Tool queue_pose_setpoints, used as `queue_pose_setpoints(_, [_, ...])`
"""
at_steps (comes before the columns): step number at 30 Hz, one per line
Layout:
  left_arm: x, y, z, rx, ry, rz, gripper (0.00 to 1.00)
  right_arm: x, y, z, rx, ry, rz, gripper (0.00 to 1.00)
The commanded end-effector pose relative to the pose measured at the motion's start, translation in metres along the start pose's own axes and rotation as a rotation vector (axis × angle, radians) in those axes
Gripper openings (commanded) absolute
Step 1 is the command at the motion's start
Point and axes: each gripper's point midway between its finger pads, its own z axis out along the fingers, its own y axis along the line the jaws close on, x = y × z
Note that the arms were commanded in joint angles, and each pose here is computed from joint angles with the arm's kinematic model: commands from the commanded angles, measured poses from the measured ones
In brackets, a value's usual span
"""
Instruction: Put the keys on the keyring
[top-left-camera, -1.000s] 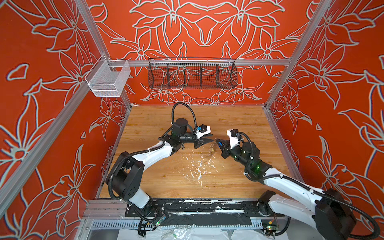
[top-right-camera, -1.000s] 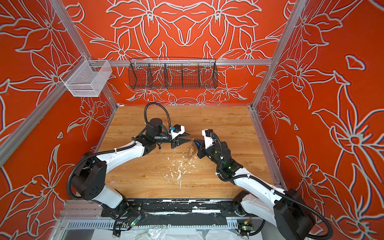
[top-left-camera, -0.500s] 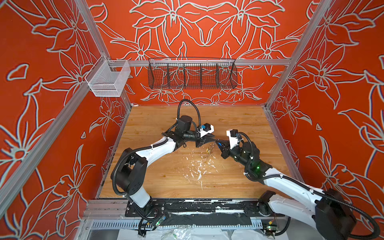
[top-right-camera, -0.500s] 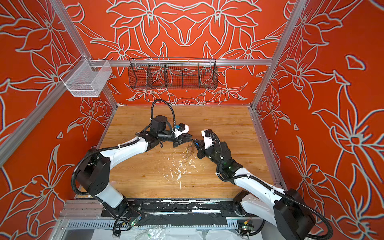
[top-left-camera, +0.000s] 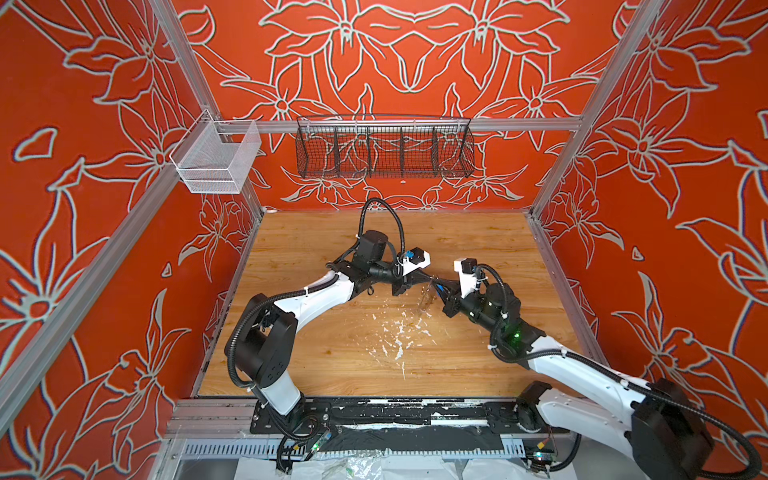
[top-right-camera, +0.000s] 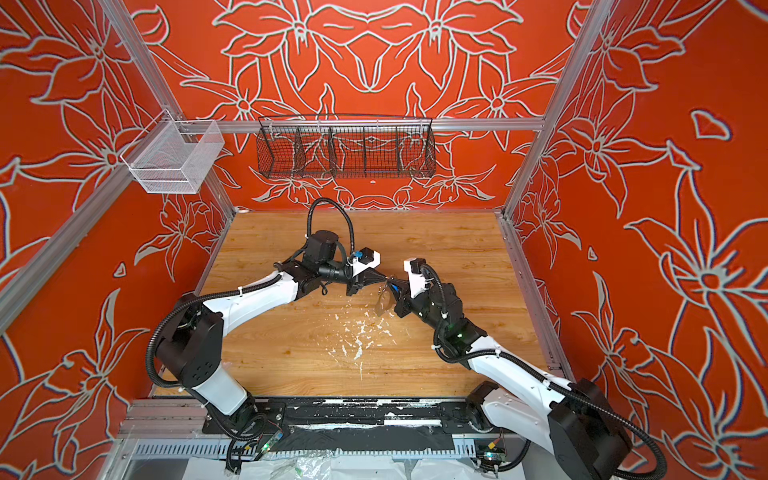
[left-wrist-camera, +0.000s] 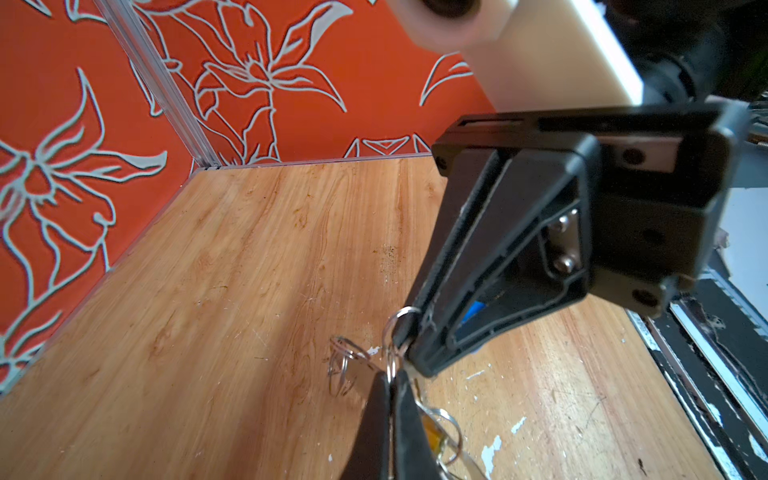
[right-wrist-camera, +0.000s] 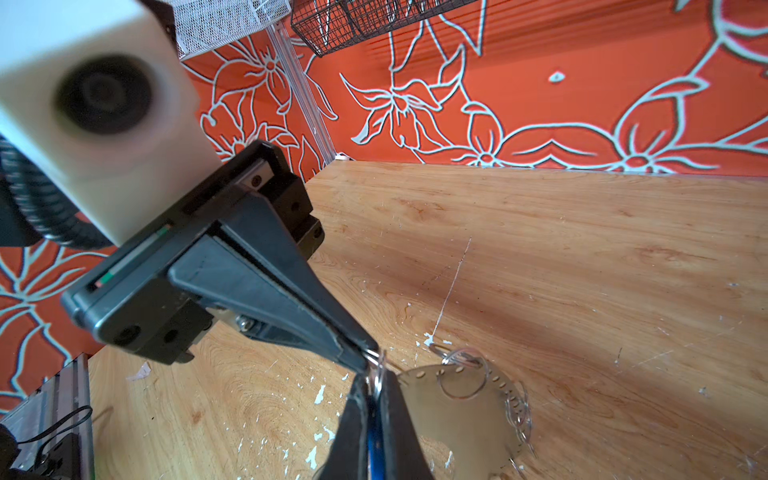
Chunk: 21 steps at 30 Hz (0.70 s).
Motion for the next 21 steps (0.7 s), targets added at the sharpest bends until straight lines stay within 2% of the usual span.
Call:
queue_pose_setpoints(1, [-0.007, -0.002, -0.002, -0.014, -0.023, 0.034, 0.00, -0.019, 0.003, -0.003, -0.002, -0.065, -0.013, 0.00])
queue_pose_setpoints(7, [-0.009, -0.005, -0.010, -0.076, -0.070, 0.086, 0.00, -0.012, -0.009, -0.003, 0.050, -0.069, -0.006, 0.00])
queue_pose_setpoints(21, [-0.020, -0.019, -0.034, -0.190, -0.190, 0.198, 0.00, 0.004, -0.019, 0.012, 0.057, -0.030, 0.052, 0.00])
